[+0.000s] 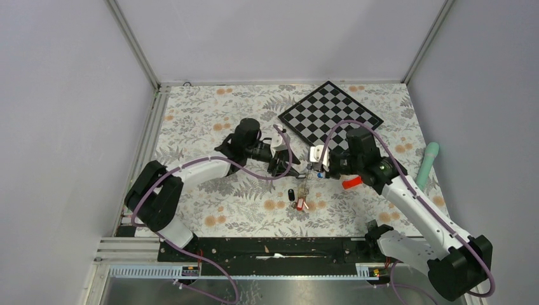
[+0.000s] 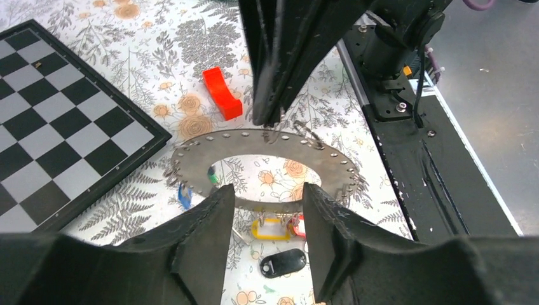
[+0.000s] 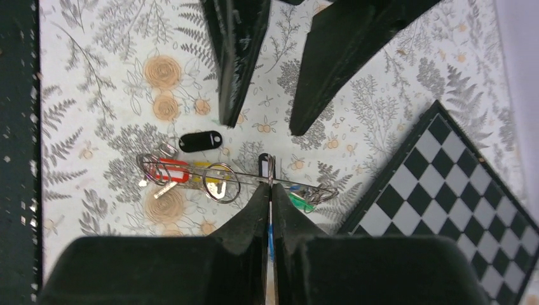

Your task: Put the keys on the keyring

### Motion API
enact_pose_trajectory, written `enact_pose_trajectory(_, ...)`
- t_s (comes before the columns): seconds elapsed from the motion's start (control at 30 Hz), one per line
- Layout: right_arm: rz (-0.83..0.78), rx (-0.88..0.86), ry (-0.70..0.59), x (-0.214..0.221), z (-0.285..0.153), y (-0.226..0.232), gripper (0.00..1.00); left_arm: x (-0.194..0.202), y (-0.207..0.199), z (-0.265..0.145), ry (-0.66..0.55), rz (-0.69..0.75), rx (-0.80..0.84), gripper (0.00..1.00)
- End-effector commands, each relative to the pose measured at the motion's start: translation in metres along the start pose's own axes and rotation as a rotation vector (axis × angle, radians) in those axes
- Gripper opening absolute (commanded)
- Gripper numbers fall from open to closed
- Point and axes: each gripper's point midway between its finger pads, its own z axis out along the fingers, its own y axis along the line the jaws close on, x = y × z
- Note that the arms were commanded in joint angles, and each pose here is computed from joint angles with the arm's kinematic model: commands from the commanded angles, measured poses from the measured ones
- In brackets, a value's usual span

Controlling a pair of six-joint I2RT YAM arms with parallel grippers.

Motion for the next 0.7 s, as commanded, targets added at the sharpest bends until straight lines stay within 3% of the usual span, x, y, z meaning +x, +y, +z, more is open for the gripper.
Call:
enact_pose_trajectory(0.0, -0.214, 0.037, 0.005, -0.008, -0.015, -0.009, 0.00, -0.018, 0.012, -0.012, 0.064, 0.089, -0.059, 0.50)
enact_pose_trajectory(0.37, -0.460, 0.170, 0.070, -0.007, -0.037, -0.023, 0.00, -0.017, 0.032, -0.014, 0.134, -0.013, -0.159, 0.52)
enact_pose_trajectory(0.67, -0.474, 0.218, 0.060, -0.014, -0.048, -0.023, 0.00, -0.015, 0.047, -0.015, 0.149, -0.058, -0.228, 0.54)
